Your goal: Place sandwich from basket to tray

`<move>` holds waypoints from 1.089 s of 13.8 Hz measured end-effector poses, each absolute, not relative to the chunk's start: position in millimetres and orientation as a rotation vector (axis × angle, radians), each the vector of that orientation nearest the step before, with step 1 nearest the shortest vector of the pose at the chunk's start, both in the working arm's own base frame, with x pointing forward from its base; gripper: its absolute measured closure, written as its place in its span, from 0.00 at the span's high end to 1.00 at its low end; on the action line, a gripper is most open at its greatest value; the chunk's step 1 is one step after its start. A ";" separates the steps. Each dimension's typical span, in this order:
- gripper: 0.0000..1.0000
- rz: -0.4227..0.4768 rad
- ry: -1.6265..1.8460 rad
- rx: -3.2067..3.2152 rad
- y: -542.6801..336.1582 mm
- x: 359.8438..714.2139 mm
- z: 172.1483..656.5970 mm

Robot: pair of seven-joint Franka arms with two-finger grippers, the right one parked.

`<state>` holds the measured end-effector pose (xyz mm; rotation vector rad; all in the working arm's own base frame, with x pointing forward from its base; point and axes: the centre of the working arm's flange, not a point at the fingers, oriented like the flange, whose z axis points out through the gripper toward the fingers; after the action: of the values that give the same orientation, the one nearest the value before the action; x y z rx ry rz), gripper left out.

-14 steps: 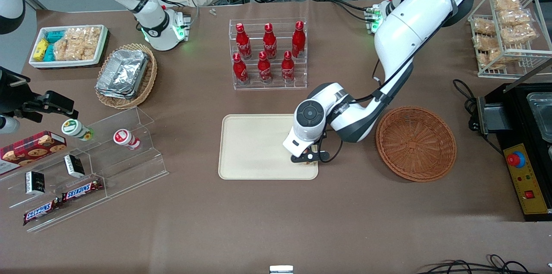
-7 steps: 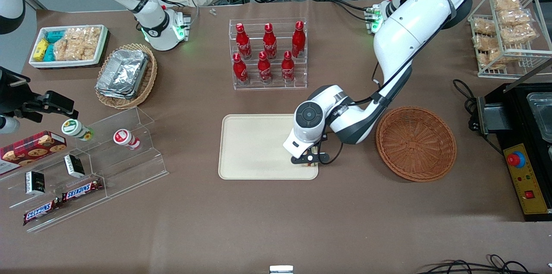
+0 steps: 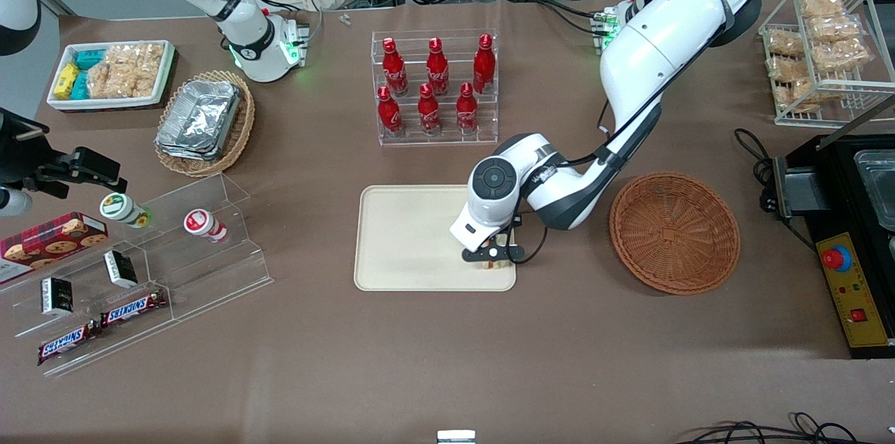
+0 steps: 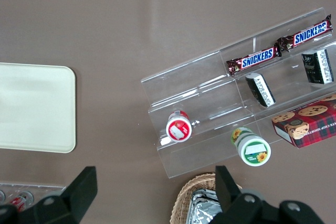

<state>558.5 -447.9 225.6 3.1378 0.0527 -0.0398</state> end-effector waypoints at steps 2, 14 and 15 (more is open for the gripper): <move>0.42 -0.034 0.058 3.135 -446.8 560.8 226.8; 1.00 -0.017 0.470 3.231 -319.9 626.8 349.4; 1.00 -0.026 0.484 3.243 -294.2 632.4 370.5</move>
<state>632.4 -294.2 370.5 3.2427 0.4842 -0.0259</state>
